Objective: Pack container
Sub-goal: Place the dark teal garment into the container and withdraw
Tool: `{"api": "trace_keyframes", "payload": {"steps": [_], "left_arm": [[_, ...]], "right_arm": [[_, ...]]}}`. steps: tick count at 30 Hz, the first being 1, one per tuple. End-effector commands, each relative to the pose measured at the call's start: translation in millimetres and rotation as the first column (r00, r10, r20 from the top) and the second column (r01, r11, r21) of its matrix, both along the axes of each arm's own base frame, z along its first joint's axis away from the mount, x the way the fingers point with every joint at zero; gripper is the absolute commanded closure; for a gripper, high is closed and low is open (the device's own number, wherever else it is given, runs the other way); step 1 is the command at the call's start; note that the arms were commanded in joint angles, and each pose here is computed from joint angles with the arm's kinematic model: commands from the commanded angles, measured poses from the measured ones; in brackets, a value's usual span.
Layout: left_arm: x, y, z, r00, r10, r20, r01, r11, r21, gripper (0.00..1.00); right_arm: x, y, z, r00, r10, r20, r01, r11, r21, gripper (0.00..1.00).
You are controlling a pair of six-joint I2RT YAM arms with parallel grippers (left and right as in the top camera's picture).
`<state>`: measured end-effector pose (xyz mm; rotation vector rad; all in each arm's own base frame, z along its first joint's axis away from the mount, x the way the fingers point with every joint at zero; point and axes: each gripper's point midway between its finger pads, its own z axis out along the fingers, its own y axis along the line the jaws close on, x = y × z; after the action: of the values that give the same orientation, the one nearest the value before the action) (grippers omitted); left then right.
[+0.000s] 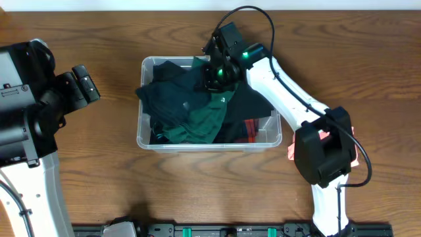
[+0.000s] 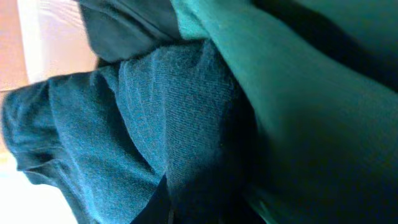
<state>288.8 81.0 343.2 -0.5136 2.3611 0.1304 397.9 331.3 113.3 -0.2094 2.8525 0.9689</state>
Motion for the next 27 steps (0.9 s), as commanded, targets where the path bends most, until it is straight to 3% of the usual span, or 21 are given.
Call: {"api": "trace_keyframes", "payload": {"steps": [1,8,9,11,12,15,18,23,27], "left_arm": [[-1.5,3.6,-0.8,1.0,0.018,-0.005,-0.018,1.0,0.005,0.02],[-1.5,3.6,-0.8,1.0,0.018,-0.005,-0.018,1.0,0.005,0.02],[-1.5,3.6,-0.8,1.0,0.018,-0.005,-0.018,1.0,0.005,0.02],[-1.5,3.6,-0.8,1.0,0.018,-0.005,-0.018,1.0,0.005,0.02],[-1.5,3.6,-0.8,1.0,0.018,-0.005,-0.018,1.0,0.005,0.02],[-1.5,3.6,-0.8,1.0,0.018,-0.005,-0.018,1.0,0.005,0.02],[-1.5,3.6,-0.8,1.0,0.018,-0.005,-0.018,1.0,0.005,0.02],[-1.5,3.6,-0.8,1.0,0.018,-0.005,-0.018,1.0,0.005,0.02],[-1.5,3.6,-0.8,1.0,0.018,-0.005,-0.018,1.0,0.005,0.02]], "right_arm": [[10.2,-23.6,0.4,0.997,-0.016,0.078,0.024,0.993,-0.112,0.99],[26.7,-52.1,-1.4,0.989,-0.078,0.129,0.103,0.974,-0.201,0.99],[29.5,-52.8,-0.4,0.988,-0.071,0.14,0.098,0.976,-0.196,0.93],[32.9,-50.4,5.9,0.985,-0.036,0.169,0.065,0.983,-0.17,0.64],[34.0,-48.4,10.3,0.983,-0.021,0.181,0.049,0.987,-0.15,0.54],[34.1,-36.2,37.7,0.967,0.054,0.251,-0.04,0.997,-0.058,0.47],[32.2,-30.0,72.4,0.941,0.079,0.329,-0.085,0.996,0.003,0.53],[22.8,-23.3,122.6,0.892,0.089,0.444,-0.119,0.992,0.041,0.73],[14.2,1.2,126.4,0.87,0.125,0.477,-0.171,0.984,0.054,0.78]]}}
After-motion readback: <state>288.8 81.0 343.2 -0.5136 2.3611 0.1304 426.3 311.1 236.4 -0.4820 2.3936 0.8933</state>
